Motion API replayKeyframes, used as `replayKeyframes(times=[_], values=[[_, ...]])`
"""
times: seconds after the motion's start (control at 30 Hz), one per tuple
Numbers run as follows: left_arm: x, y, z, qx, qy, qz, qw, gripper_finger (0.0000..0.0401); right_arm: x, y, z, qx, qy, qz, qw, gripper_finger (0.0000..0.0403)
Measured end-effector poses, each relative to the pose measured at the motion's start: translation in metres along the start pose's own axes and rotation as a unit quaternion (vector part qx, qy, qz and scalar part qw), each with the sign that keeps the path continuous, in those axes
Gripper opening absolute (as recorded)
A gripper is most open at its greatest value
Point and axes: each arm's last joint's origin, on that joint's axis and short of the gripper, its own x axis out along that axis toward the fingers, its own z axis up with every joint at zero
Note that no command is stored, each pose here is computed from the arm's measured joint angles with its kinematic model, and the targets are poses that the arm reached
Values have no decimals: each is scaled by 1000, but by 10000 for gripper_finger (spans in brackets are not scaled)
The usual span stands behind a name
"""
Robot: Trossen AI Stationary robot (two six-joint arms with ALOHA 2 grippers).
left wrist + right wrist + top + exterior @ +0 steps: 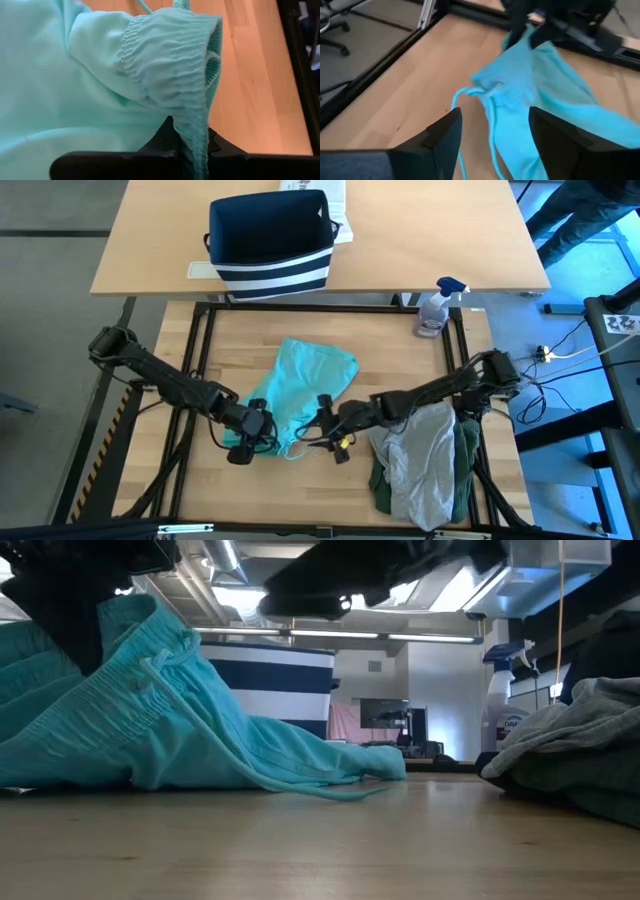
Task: Fold Laundry from Bin
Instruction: Fold the blue shorts
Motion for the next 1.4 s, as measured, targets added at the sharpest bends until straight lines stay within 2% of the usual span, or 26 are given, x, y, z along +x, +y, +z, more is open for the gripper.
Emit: replayKeyframes(times=[0.1,0.23,0.37,0.43,0.63,0.8,1.0,1.2,1.4], values=[[0,4,1,-8,4,-2,1000,2,10,1,2,-3,7,19,1000,248],[0,8,2,-16,7,-5,1000,2,24,0,7,-3,6,28,1000,303],[-1,11,2,-30,10,-11,999,2,32,-3,15,-3,2,10,1000,371],[0,10,3,-32,10,-13,999,2,38,-4,14,-3,9,-11,1000,392],[0,10,2,-33,13,-21,999,2,66,-3,-8,-34,47,-41,997,382],[0,10,2,-35,14,-20,999,2,83,-1,-25,-37,69,-50,996,394],[0,10,2,-35,14,-21,999,2,95,0,-19,-55,28,-79,995,396],[0,11,3,-38,14,-22,999,2,112,16,-11,-120,5,-91,989,389],[0,11,2,-47,17,-26,998,2,123,25,-21,-126,24,-117,985,351]])
